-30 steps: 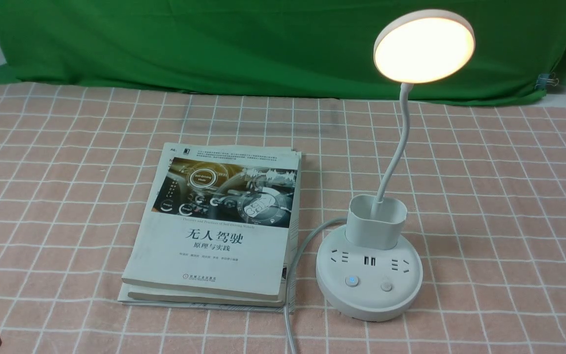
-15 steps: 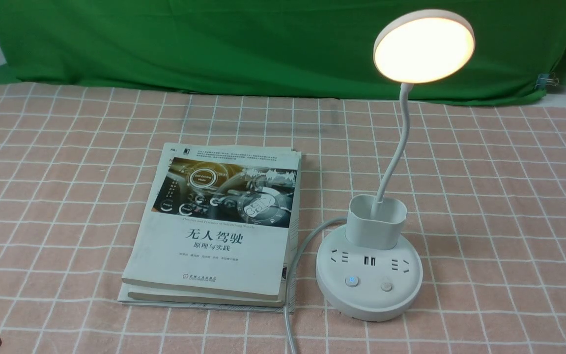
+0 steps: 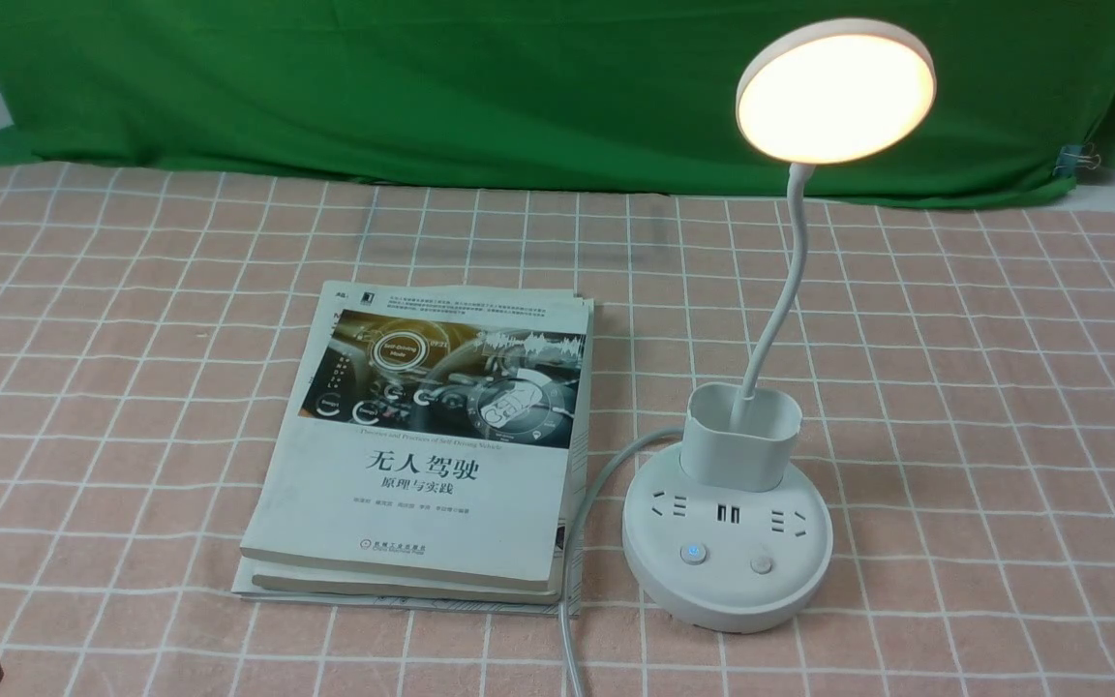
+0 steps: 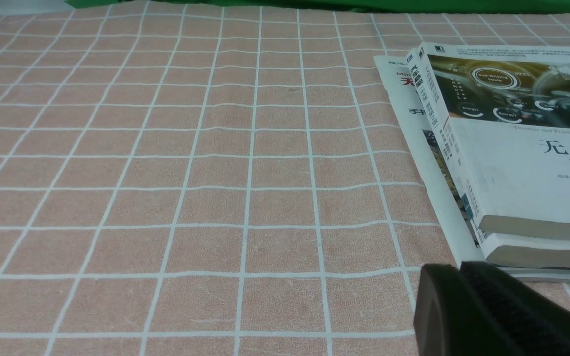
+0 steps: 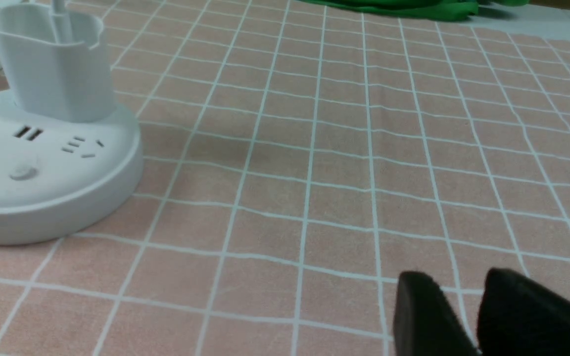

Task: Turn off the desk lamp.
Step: Use the right arm to press the button switch on the lamp holder

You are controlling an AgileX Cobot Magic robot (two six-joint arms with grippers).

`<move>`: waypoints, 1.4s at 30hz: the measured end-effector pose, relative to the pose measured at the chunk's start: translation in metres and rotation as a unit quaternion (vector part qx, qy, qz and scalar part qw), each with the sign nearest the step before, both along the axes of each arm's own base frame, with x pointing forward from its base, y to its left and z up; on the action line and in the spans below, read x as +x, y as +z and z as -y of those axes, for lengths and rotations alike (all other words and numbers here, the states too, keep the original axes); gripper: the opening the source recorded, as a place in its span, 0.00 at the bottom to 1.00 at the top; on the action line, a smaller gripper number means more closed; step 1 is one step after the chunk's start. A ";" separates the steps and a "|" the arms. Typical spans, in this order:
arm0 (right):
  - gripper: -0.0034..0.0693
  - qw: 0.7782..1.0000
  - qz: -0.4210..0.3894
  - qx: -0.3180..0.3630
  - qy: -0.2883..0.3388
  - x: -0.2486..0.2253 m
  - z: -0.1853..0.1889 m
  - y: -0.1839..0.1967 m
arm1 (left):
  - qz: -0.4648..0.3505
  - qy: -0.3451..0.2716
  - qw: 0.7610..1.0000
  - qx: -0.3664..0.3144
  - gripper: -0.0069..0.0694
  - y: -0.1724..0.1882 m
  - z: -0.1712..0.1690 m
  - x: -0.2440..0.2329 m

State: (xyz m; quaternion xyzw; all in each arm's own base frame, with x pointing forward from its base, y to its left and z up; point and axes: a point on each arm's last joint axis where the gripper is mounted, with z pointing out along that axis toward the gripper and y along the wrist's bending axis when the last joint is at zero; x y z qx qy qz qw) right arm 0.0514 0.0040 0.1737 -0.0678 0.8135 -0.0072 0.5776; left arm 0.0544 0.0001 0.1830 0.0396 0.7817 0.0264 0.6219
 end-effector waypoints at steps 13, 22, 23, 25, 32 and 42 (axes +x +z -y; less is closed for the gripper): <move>0.38 0.953 0.151 0.258 -0.045 0.005 0.000 0.031 | 0.000 0.000 1.000 0.000 0.10 0.000 0.000 0.000; 0.28 0.934 0.135 0.325 -0.056 0.005 0.000 0.044 | 0.000 0.000 1.000 0.000 0.10 0.000 0.000 0.000; 0.25 0.943 0.106 0.310 -0.058 0.006 -0.001 0.052 | 0.000 0.000 1.000 0.000 0.10 0.000 0.000 0.000; 0.19 0.959 0.053 0.273 -0.053 0.007 -0.003 0.069 | 0.000 0.000 1.000 0.000 0.10 0.000 0.000 0.000; 0.11 0.961 -0.255 0.104 -0.005 0.046 -0.019 0.134 | 0.000 0.000 1.000 0.000 0.10 0.000 0.000 0.000; 0.11 0.891 -0.448 -0.006 0.074 0.142 -0.079 0.103 | 0.000 0.000 1.000 0.000 0.10 0.000 0.000 0.000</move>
